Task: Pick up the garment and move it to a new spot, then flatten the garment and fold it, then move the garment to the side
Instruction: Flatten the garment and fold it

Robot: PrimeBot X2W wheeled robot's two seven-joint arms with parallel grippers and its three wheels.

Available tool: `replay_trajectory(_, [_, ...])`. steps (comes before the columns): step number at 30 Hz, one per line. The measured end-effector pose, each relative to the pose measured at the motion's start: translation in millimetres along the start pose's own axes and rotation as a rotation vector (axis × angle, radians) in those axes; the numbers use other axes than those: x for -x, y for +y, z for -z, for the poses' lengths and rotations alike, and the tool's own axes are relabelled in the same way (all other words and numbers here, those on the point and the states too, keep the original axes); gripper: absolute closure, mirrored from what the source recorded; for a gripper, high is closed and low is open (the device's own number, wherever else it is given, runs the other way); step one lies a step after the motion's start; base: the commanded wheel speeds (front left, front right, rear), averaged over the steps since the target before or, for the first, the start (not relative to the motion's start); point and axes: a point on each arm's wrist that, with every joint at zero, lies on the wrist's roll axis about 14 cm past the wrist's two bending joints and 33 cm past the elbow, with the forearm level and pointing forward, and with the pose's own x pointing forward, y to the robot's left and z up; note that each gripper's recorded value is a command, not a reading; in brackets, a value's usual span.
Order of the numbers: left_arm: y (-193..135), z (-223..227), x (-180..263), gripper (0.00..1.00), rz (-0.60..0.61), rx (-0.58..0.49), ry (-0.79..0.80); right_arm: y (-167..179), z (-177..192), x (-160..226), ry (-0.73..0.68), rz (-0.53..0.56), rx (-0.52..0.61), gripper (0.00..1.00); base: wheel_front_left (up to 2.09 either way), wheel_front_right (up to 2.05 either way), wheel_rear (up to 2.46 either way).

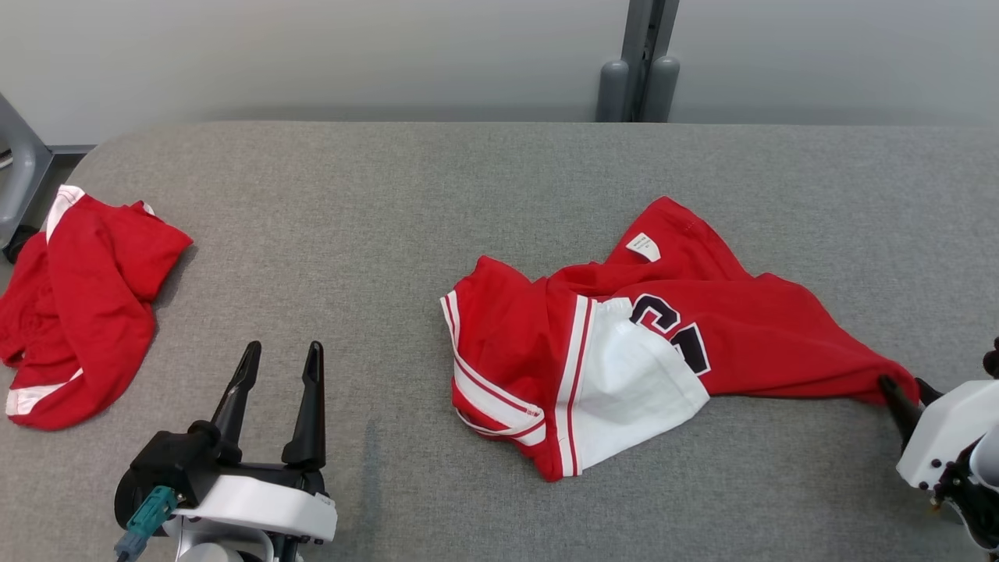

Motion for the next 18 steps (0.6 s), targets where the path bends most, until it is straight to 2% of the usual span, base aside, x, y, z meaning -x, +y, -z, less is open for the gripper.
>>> replay_trajectory(4, [-4.5,-1.4,-0.5,0.00,0.014,-0.002,-0.004,-0.1,3.3,3.9,-0.015,0.011,0.007,0.00,0.00,0.00,0.00])
replay_trajectory(9, [-11.3,-6.9,-0.4,0.00,0.041,-0.004,-0.019,-3.7,-21.9,18.5,-0.142,0.028,0.035,0.00,0.00,0.00,0.00])
replay_trajectory(14, [-20.1,-10.6,-0.2,0.00,0.068,-0.003,-0.030,30.6,-63.4,38.6,-0.360,-0.052,0.041,0.00,0.00,0.00,0.00])
replay_trajectory(18, [-24.4,-12.1,-1.0,0.00,0.082,-0.004,-0.034,58.6,-72.2,52.5,-0.465,-0.115,0.037,0.00,0.00,0.00,0.00])
